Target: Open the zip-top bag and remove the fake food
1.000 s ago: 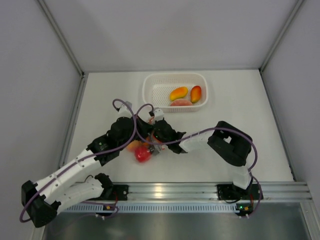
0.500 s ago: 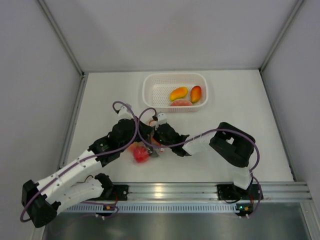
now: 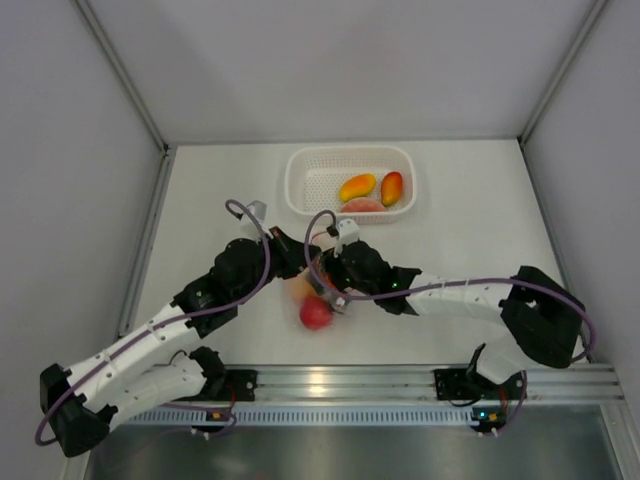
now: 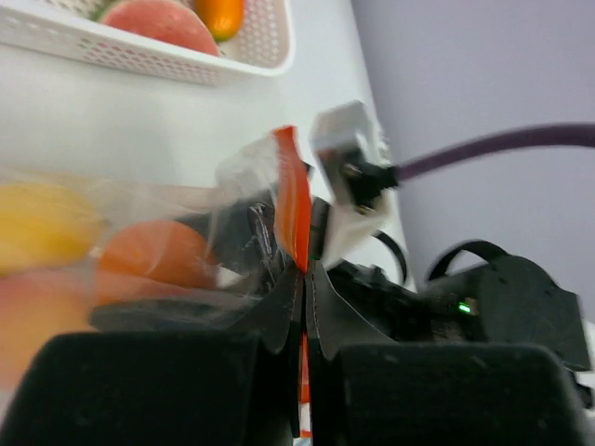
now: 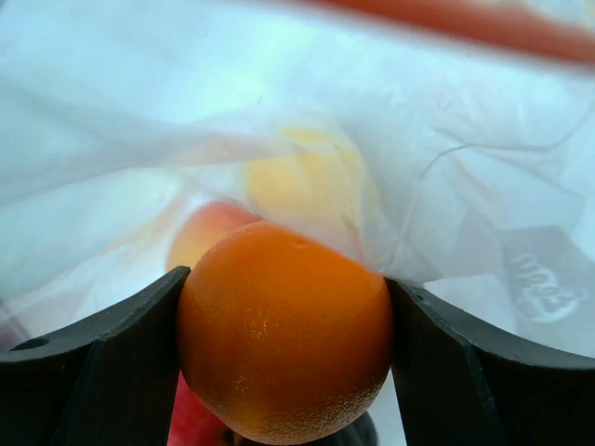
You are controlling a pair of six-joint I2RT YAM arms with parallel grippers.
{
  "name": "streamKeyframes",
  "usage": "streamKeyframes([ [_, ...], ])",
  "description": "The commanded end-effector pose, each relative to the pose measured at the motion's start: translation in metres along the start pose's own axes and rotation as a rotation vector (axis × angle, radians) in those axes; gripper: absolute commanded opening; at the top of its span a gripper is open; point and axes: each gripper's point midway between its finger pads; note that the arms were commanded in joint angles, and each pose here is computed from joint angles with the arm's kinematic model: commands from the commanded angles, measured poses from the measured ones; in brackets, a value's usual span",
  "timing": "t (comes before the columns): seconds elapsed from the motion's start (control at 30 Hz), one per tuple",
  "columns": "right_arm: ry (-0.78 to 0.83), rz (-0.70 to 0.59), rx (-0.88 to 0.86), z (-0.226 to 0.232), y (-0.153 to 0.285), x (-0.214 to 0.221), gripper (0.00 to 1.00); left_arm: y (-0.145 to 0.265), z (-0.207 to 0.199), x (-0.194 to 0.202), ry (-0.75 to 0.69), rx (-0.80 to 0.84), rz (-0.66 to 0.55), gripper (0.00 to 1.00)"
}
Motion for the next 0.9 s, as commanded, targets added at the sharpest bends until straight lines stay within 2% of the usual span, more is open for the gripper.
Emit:
streamKeyframes([
  [0.0,-0.019,-0.197,-0.01,-0.002,0.039,-0.069,0.56,-0.002,0.039,-0.019,-0.056,-0.151,-0.099,0.0],
  [0.23,-0.034,-0.137,0.121,-0.031,0.042,-0.054,0.5,-0.003,0.036,-0.018,-0.055,-0.145,-0.089,0.0],
  [0.33,-0.04,-0.142,0.125,-0.033,0.044,-0.057,0.5,-0.004,0.036,-0.016,-0.063,-0.144,-0.08,0.0],
  [0.43,-0.028,-0.175,0.082,-0.025,0.049,-0.071,0.49,-0.007,0.031,-0.01,-0.093,-0.13,-0.038,0.0],
  [0.5,0.001,-0.199,-0.006,-0.01,0.055,-0.084,0.48,-0.011,0.027,-0.006,-0.106,-0.123,-0.007,0.0],
  [0.67,0.036,-0.29,-0.12,0.011,0.087,-0.129,0.46,-0.016,0.032,-0.005,-0.123,-0.145,-0.002,0.0],
  [0.87,0.074,-0.374,-0.045,-0.009,0.131,-0.158,0.45,-0.017,0.037,-0.008,-0.131,-0.164,-0.018,0.0],
])
Point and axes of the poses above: each gripper's point midway between its finger pads, its own y axis back along the fingers, its own z axis along the line the jaws close on, x = y × z, and after that the axes turned 14 degrees about y, right-handed
